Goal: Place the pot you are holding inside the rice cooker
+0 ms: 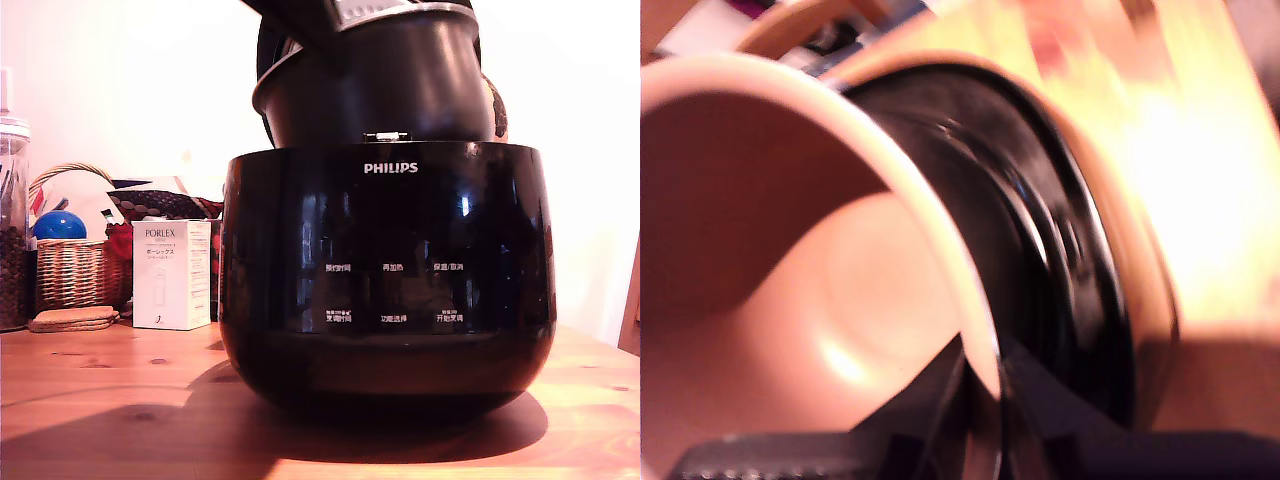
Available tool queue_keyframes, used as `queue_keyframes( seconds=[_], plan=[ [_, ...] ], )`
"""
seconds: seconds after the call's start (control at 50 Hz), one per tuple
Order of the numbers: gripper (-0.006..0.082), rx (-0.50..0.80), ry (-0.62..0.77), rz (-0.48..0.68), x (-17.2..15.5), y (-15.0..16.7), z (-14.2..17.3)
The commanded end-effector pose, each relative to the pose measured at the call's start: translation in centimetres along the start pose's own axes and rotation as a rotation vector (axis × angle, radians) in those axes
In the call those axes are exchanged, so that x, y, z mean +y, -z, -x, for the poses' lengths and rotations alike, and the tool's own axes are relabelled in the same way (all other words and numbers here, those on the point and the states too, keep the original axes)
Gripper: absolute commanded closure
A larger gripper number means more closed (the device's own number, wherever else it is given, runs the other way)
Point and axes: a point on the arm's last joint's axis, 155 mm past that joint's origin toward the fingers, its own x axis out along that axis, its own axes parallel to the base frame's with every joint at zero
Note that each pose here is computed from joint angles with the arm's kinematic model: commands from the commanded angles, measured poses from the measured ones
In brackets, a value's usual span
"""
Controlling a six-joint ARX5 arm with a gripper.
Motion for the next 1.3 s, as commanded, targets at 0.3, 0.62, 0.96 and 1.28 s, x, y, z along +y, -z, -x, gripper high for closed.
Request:
queue_keyframes(
  seconds=[0.3,0.62,0.96,1.28],
  plan=[
    [0.0789,0.031,-0.062,-0.266,1.6,-0.2,0.6],
    [0.0789,0.071,0.009,-0.365,0.9,0.8,-2.1],
    [0.0789,0.076,0.022,-0.336,0.9,0.9,-3.0],
    [0.064,0.075,0.021,-0.337,0.9,0.9,-3.0]
  ],
)
